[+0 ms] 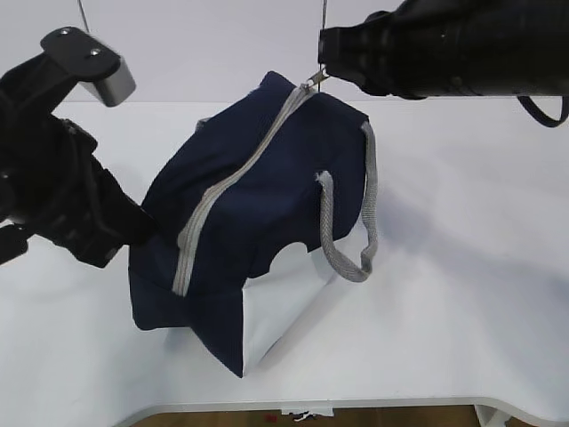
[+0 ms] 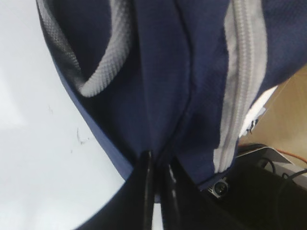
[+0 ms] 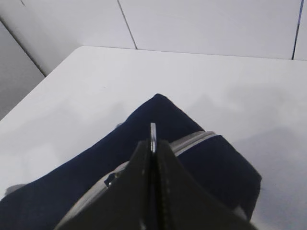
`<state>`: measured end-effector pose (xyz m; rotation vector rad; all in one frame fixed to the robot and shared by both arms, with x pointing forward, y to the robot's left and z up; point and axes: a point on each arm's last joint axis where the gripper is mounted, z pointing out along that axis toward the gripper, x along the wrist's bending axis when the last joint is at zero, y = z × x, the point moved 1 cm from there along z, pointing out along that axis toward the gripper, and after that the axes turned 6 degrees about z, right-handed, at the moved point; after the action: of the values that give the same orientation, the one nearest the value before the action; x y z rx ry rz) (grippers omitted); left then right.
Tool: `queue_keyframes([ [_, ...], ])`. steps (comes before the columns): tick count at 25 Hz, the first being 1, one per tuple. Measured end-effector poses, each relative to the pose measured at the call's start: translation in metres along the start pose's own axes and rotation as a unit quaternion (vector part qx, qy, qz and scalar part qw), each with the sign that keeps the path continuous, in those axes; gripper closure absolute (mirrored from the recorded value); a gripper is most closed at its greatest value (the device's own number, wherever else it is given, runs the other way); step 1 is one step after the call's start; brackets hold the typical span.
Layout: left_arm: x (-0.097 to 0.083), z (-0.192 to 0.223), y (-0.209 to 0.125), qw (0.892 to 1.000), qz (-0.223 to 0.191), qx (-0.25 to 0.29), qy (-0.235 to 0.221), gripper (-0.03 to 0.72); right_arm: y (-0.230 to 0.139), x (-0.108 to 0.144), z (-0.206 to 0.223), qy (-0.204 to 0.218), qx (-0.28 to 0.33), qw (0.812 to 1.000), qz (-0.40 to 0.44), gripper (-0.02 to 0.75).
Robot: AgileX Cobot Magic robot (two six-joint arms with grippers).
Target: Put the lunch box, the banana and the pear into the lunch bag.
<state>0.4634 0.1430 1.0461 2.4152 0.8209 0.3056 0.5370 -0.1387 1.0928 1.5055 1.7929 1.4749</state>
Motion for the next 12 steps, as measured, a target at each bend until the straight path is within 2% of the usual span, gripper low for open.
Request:
queue_keyframes([
  [12, -0.002, -0.003, -0.005, 1.000, 0.009, 0.023, -0.007, 0.694, -0.010, -0.028, 0.029, -0.043, 0.006, 0.999, 0.013, 0.748],
])
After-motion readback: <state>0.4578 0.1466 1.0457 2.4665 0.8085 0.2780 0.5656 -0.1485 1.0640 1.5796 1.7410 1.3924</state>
